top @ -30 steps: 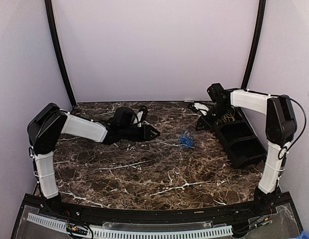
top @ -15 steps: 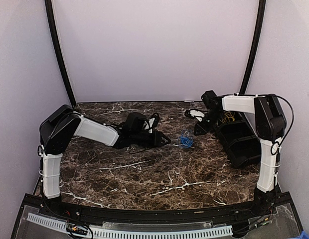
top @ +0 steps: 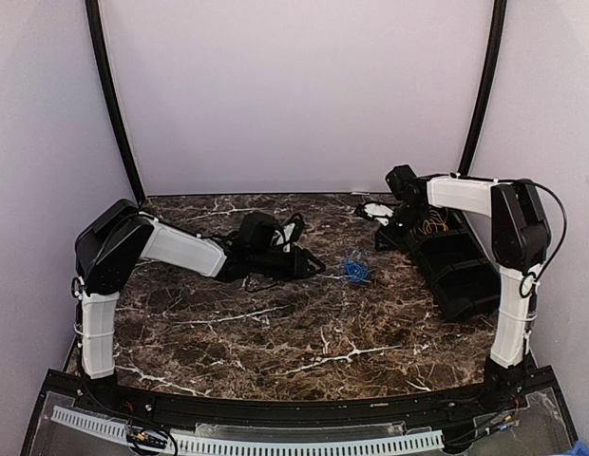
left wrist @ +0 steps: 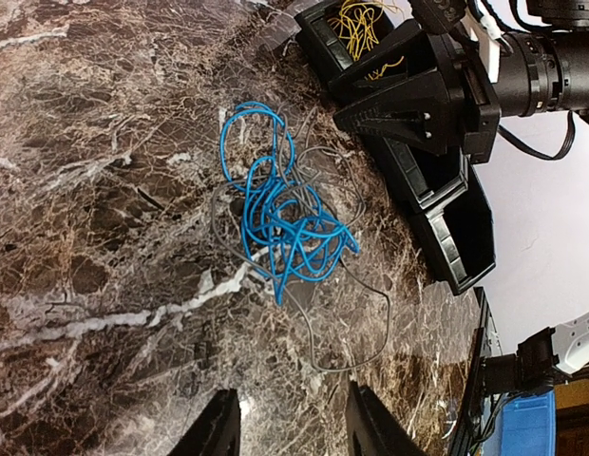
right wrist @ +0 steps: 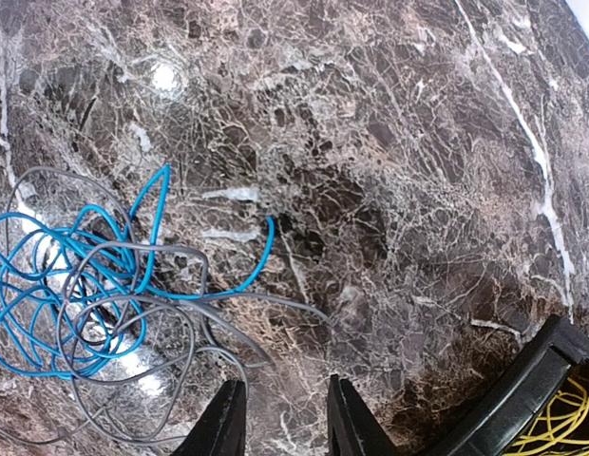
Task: Untangle the cables
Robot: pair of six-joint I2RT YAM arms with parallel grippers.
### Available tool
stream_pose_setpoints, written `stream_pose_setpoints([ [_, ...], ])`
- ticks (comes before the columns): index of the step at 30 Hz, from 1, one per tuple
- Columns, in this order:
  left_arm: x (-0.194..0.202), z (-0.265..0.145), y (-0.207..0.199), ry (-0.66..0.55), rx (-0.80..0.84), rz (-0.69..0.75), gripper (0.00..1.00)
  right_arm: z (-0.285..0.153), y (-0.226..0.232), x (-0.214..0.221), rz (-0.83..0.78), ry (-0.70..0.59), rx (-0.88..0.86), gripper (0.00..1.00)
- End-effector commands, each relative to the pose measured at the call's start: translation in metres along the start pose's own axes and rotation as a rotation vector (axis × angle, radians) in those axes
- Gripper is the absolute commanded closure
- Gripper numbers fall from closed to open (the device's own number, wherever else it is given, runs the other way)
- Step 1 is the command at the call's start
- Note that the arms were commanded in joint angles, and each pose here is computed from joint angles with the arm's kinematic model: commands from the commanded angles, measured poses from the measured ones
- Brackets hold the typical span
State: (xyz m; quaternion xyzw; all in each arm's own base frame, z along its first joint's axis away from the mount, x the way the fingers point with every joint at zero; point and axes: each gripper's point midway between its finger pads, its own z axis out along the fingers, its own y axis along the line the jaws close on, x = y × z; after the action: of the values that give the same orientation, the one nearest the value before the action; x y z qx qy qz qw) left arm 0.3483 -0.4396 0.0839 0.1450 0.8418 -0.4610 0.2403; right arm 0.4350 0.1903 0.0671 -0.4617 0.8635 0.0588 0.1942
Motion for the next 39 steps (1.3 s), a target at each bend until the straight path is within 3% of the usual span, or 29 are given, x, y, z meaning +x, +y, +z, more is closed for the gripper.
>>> stream_pose_setpoints([
  [1,-0.01,-0.004,-0.012,-0.018,0.025,0.014,0.59,0.008,-0.004,-0.003,-0.012,0.004,0.01,0.68],
  [8,-0.011,-0.005,-0.013,-0.012,0.016,0.02,0.59,0.031,-0.005,-0.002,0.004,0.016,-0.02,0.72],
  [13,-0.011,-0.005,-0.011,-0.018,0.01,0.023,0.6,0.015,-0.003,-0.014,0.0,-0.038,-0.021,0.96],
  [15,-0.013,-0.004,-0.011,-0.027,0.008,0.028,0.59,0.003,-0.002,-0.021,-0.003,-0.071,-0.016,1.0],
  [22,-0.031,-0.017,-0.037,-0.125,0.078,0.178,0.57,-0.069,0.024,-0.057,-0.024,-0.22,-0.072,1.0],
  [32,-0.064,-0.054,-0.126,-0.362,0.174,0.541,0.49,-0.154,0.095,-0.115,-0.124,-0.429,-0.224,1.0],
  [39,-0.084,-0.066,-0.124,-0.487,0.057,0.571,0.48,-0.186,0.129,-0.143,-0.192,-0.479,-0.27,1.0],
])
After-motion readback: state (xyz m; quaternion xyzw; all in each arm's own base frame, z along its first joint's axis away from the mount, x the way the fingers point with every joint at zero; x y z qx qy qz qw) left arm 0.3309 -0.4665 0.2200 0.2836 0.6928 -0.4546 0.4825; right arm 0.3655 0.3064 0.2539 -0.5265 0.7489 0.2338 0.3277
